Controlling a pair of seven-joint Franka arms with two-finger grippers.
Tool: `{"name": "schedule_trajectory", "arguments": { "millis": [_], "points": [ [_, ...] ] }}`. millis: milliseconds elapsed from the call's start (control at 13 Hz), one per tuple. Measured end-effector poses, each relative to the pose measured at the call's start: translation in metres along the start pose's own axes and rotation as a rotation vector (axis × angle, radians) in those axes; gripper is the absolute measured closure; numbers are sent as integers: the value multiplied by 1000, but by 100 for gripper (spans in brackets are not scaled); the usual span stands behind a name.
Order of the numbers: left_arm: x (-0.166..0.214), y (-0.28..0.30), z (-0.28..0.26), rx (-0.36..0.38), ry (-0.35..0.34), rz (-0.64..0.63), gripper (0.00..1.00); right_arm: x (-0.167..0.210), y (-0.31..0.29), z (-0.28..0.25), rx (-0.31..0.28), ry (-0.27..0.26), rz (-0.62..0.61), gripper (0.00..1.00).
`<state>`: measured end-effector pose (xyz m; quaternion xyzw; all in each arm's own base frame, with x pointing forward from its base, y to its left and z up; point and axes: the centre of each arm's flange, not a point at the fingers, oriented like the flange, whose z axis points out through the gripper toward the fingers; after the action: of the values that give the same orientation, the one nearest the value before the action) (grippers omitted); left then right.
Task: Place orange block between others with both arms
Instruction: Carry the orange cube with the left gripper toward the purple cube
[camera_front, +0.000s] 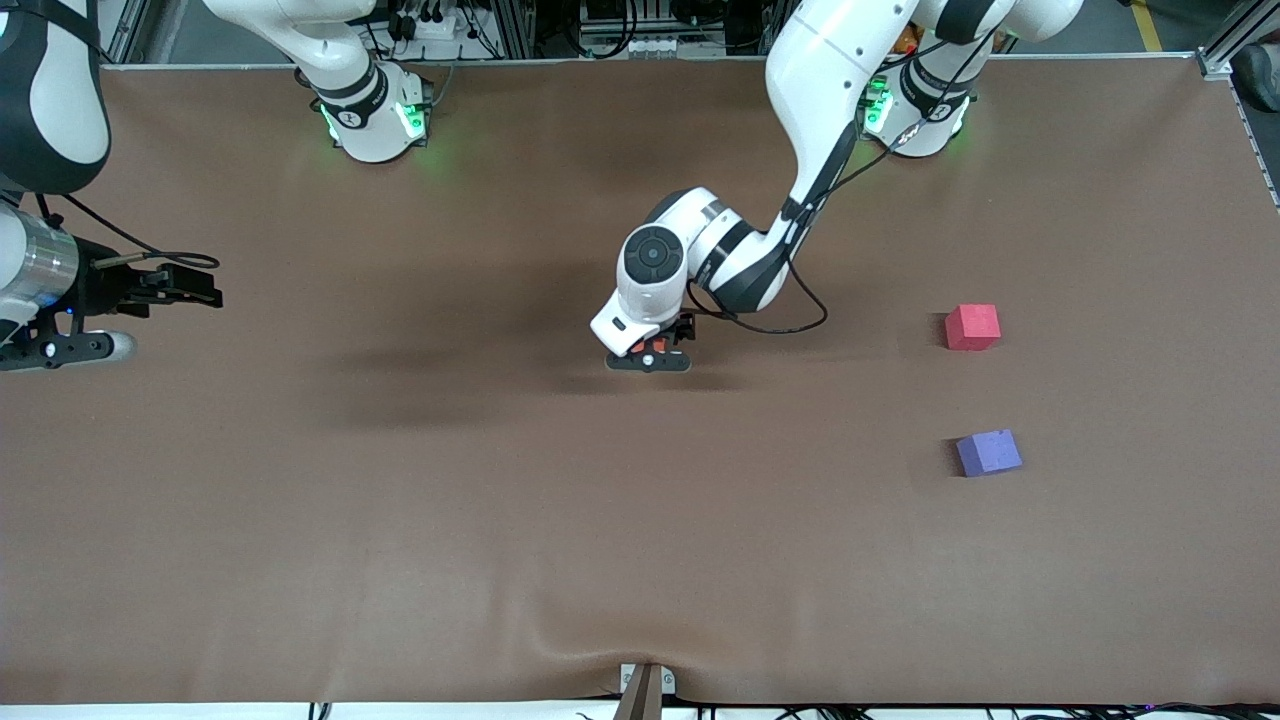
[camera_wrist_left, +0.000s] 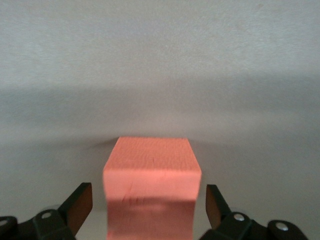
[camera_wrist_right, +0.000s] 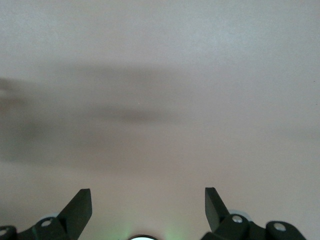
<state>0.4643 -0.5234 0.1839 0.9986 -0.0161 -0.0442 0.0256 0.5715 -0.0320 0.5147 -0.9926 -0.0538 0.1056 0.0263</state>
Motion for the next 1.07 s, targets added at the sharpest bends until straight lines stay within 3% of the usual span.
{"name": "schedule_trajectory", "arguments": {
  "millis": [153, 230, 460, 844, 1074],
  "points": [
    [1, -1, 11, -2, 3, -1, 0, 0, 1, -1, -3, 2, 1, 0],
    [1, -1, 10, -3, 5, -2, 6, -1, 1, -2, -4, 4, 1, 0],
    [2, 0, 6, -6, 8, -2, 37, -8, 3, -19, -4, 5, -2, 0],
    [6, -4, -2, 10, -7, -28, 43, -30, -13, -76, -9, 32, -28, 0],
    [39, -32, -60, -1, 12, -117, 43, -30, -14, -78, -11, 37, -30, 0]
  ]
}}
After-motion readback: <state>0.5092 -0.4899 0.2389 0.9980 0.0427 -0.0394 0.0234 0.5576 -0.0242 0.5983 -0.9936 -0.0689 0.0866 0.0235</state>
